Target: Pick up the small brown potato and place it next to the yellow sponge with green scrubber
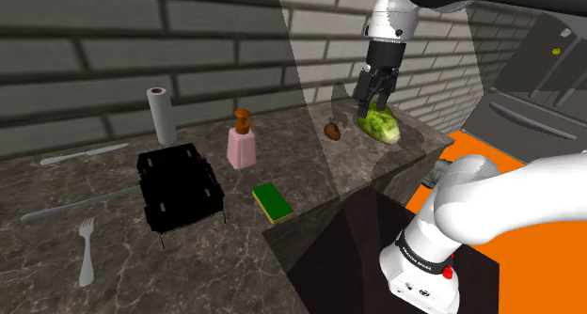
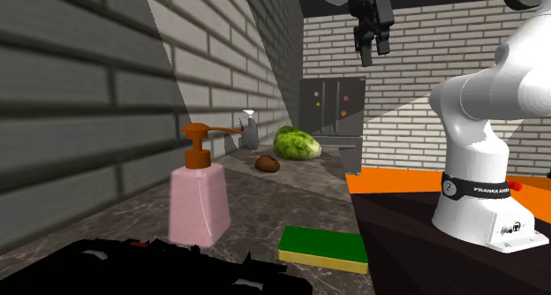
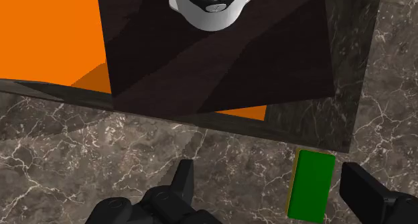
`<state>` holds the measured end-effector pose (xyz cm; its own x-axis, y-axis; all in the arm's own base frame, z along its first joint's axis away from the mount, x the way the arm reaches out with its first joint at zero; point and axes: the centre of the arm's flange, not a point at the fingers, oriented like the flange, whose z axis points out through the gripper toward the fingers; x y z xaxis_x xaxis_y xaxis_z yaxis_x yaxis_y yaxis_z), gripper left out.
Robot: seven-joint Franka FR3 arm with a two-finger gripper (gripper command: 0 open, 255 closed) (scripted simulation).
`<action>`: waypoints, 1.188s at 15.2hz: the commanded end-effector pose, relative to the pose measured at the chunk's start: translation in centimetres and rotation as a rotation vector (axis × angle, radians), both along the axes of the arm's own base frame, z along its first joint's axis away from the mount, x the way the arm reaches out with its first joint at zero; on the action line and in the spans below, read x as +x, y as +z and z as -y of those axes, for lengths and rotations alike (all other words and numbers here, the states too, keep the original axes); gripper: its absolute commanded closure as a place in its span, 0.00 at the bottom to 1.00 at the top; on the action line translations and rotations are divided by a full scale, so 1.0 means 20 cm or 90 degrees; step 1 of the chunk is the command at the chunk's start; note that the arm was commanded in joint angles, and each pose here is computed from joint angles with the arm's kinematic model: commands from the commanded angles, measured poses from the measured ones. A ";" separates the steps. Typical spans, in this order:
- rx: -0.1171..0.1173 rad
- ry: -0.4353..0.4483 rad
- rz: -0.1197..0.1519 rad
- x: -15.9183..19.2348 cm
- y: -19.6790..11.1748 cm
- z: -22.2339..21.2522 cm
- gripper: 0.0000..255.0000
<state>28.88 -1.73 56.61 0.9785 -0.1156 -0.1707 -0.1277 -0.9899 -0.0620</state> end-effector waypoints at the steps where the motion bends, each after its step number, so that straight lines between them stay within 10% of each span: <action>1: 0.000 0.000 0.000 0.00 0.00 0.00 0.00; 18: -0.089 -0.047 0.014 0.56 -0.68 0.57 0.00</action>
